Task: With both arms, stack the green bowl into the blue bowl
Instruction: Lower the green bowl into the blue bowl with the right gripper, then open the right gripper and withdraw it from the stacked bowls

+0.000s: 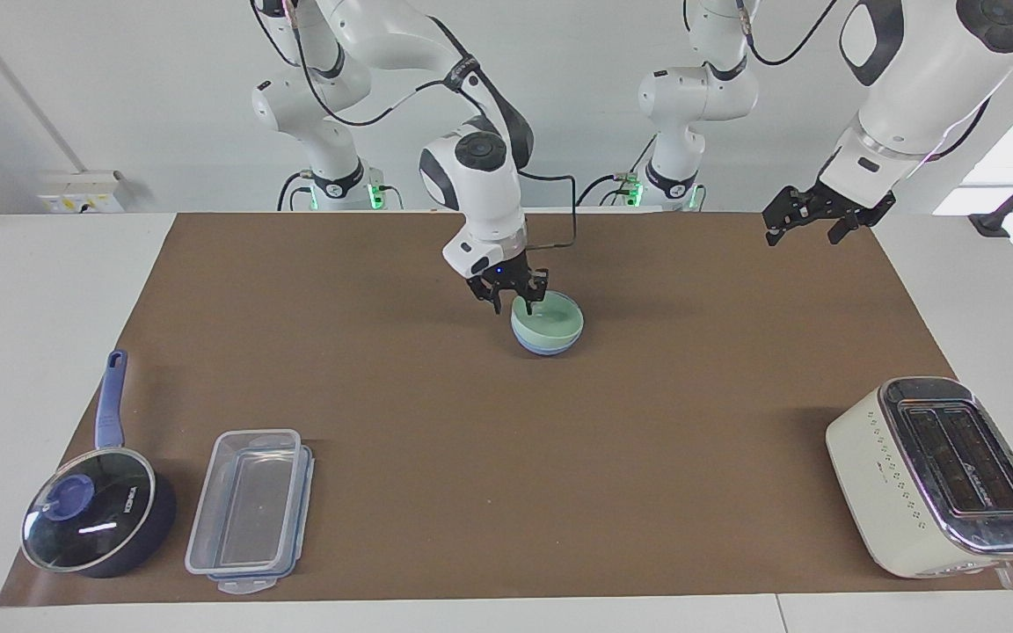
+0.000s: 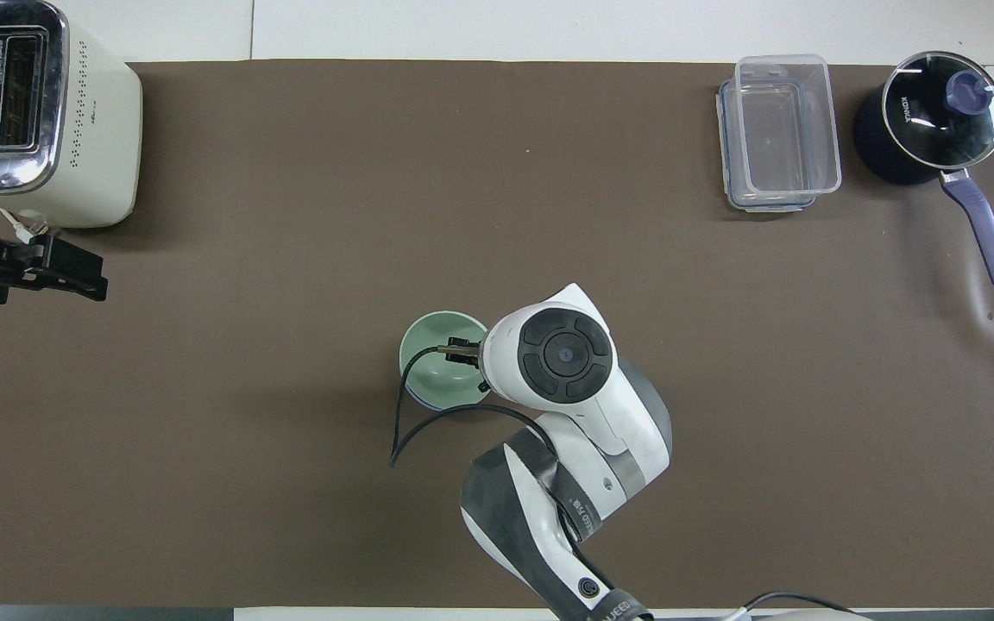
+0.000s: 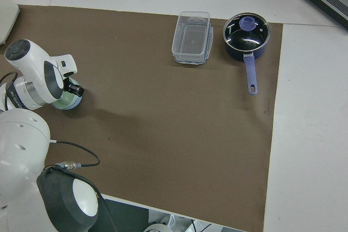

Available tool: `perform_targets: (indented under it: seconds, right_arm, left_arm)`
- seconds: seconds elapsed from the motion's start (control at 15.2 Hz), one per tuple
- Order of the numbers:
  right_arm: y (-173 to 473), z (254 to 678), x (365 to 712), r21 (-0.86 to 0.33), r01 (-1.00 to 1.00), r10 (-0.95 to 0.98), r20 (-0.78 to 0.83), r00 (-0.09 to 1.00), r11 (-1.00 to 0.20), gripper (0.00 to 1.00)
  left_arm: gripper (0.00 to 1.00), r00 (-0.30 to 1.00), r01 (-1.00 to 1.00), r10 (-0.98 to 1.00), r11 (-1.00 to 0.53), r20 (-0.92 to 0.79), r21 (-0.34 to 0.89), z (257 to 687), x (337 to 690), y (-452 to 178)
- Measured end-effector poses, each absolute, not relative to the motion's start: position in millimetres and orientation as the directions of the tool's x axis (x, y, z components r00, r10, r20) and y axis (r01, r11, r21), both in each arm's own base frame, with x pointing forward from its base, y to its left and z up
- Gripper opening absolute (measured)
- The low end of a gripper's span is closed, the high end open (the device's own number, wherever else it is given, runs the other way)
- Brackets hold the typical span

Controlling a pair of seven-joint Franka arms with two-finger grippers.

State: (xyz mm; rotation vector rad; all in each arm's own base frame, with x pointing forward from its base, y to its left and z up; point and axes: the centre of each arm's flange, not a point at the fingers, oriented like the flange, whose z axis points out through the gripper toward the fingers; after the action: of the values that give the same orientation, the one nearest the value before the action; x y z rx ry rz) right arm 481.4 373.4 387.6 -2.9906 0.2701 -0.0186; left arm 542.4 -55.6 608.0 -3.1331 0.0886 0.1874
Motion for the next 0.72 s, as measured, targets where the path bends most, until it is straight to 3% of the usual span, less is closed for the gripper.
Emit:
perform_targets:
  seconds: [0.13,0.2,0.46,0.72]
  right_arm:
    - [361,415,491,-0.127,-0.199,-0.198,-0.016,0.980,-0.972,0.96]
    - [346,429,498,-0.125,-0.217,-0.216,-0.019,0.976,-0.968,1.00]
    - [259,463,529,-0.094,-0.215,-0.213,-0.023,0.977,-0.972,1.00]
    - [131,502,549,-0.052,-0.214,-0.213,-0.025,0.977,-0.975,1.00]
  left_arm:
    - [1.00,0.991,-0.054,-0.054,-0.999,-0.122,0.002,607,542,-55]
    - [1.00,0.991,-0.054,-0.054,-0.999,-0.123,0.002,607,542,-55]
    - [1.00,0.990,-0.058,-0.058,-0.998,-0.125,0.001,607,542,-56]
    - [1.00,0.990,-0.058,-0.058,-0.998,-0.127,0.001,607,541,-56]
